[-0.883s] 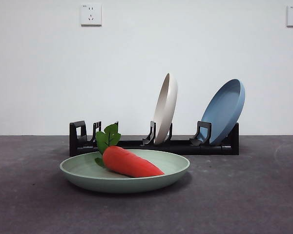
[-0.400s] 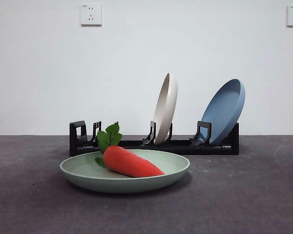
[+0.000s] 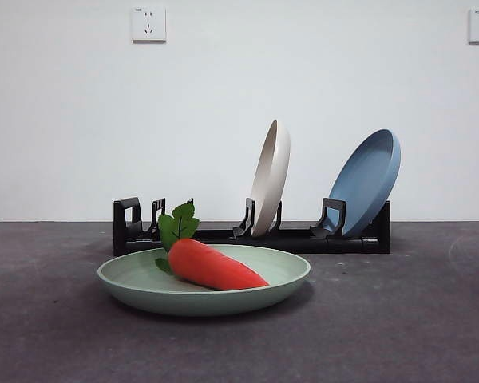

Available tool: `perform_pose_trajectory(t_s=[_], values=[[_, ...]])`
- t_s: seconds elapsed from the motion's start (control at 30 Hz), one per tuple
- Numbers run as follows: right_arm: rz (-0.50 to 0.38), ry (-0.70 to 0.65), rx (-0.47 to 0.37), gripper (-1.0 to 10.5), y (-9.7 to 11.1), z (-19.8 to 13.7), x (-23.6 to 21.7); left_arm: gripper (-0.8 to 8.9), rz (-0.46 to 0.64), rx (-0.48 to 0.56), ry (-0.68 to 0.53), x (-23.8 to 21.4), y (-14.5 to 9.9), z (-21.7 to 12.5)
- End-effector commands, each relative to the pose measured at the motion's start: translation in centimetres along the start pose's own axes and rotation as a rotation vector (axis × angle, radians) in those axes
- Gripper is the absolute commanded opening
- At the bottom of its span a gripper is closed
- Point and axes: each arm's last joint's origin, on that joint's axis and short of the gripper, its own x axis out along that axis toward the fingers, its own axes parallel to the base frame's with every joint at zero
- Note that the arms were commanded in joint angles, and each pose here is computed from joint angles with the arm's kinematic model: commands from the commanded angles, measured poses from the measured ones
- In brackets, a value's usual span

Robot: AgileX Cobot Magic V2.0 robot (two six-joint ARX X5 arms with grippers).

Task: Take the green plate from the plate rack,put the plate on the table,take the carrot from the table,put the carrot in the plate

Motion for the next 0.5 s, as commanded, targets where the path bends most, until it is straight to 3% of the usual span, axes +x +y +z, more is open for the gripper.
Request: perform_pose_trajectory(t_s=[0.03,0.2,0.5], values=[[0.000,-0.003,-0.010,0.0,0.0,0.0,0.0,-0.02,-0.001,-0.004,0.002,0.1,-0.1,-0.1],[0.000,-0.003,-0.010,0.0,0.0,0.0,0.0,-0.03,0.067,0.004,-0.088,-1.0,1.3,0.0],[0.000,-0.003,-0.011,0.0,0.0,0.0,0.0,-0.03,0.224,-0.098,-0.680,-5.2,7.5,0.6]])
